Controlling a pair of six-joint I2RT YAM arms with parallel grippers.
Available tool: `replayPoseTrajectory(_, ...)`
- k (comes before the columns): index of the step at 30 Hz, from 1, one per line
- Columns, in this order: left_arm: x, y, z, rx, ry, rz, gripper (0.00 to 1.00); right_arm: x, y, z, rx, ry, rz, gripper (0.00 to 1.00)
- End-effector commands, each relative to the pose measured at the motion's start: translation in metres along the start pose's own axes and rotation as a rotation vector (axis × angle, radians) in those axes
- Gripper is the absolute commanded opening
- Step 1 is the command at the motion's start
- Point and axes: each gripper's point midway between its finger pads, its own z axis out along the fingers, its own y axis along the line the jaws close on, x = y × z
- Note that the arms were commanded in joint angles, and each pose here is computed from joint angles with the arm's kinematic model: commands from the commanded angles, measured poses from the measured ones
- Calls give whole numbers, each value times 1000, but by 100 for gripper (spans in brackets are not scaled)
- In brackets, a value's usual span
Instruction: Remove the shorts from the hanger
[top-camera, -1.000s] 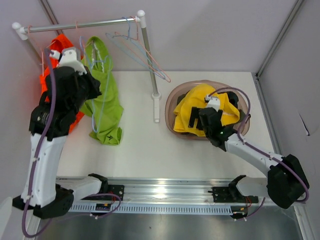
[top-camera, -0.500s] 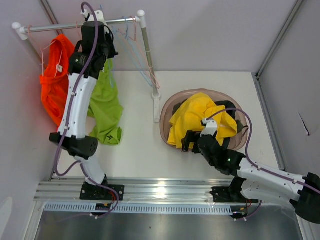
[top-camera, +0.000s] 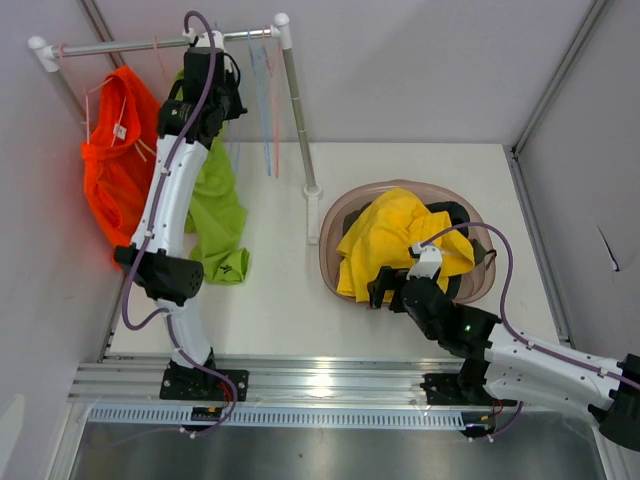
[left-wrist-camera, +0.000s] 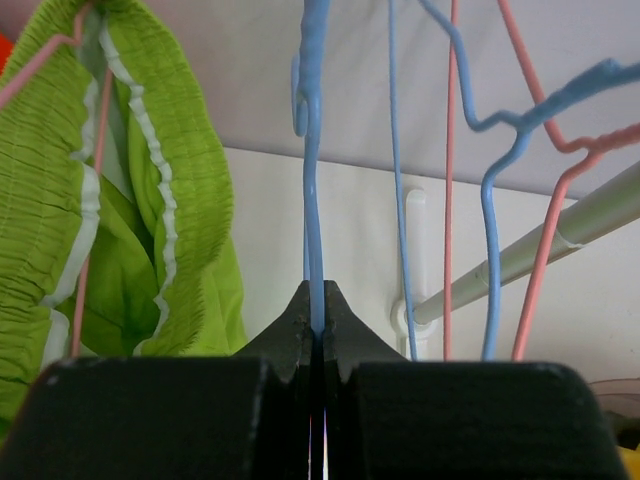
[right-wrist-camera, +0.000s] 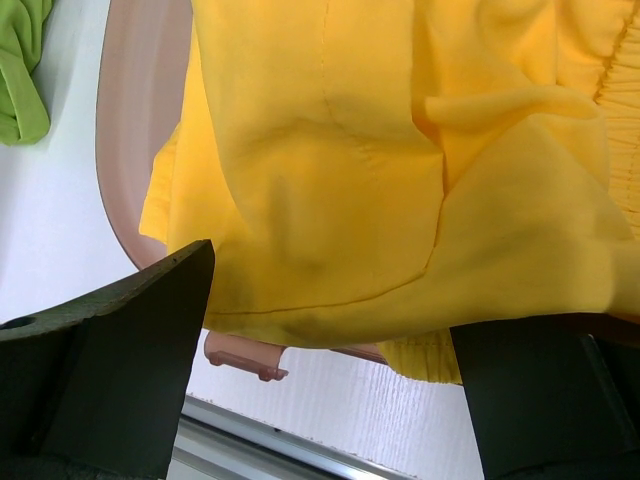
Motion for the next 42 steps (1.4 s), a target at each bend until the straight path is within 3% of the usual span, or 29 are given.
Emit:
replayPoseTrajectory(1,-15,-4,-14,40,-46,-30,0,4,-3,0,19,0,17,99)
replayPoseTrajectory(4,-12,-2,-19,40,-34,-27,24,1,-1,-2,14,-6,21,99)
replayPoseTrajectory(5,-11,-1,-21,38,-27,-25,46,1,-2,-3,17,-4,18,99)
replayPoseTrajectory(8,-12,1,-30,36,-25,-23,67,-4,0,-7,18,-18,25,99)
replayPoseTrajectory(21,-52,18,-128,88,-167,-9,72,-5,6,-19,10,-24,14,99)
replayPoseTrajectory(26,-54,55,-144,-33,-203,8,72,1,13,-21,-1,-16,-2,99)
replayPoseTrajectory(33,-46,103,-112,-131,-164,-73,70,1,27,-28,-24,-4,-18,99)
replayPoseTrajectory(42,-52,124,-50,-199,-115,-89,60,1,26,-44,-10,4,-57,100)
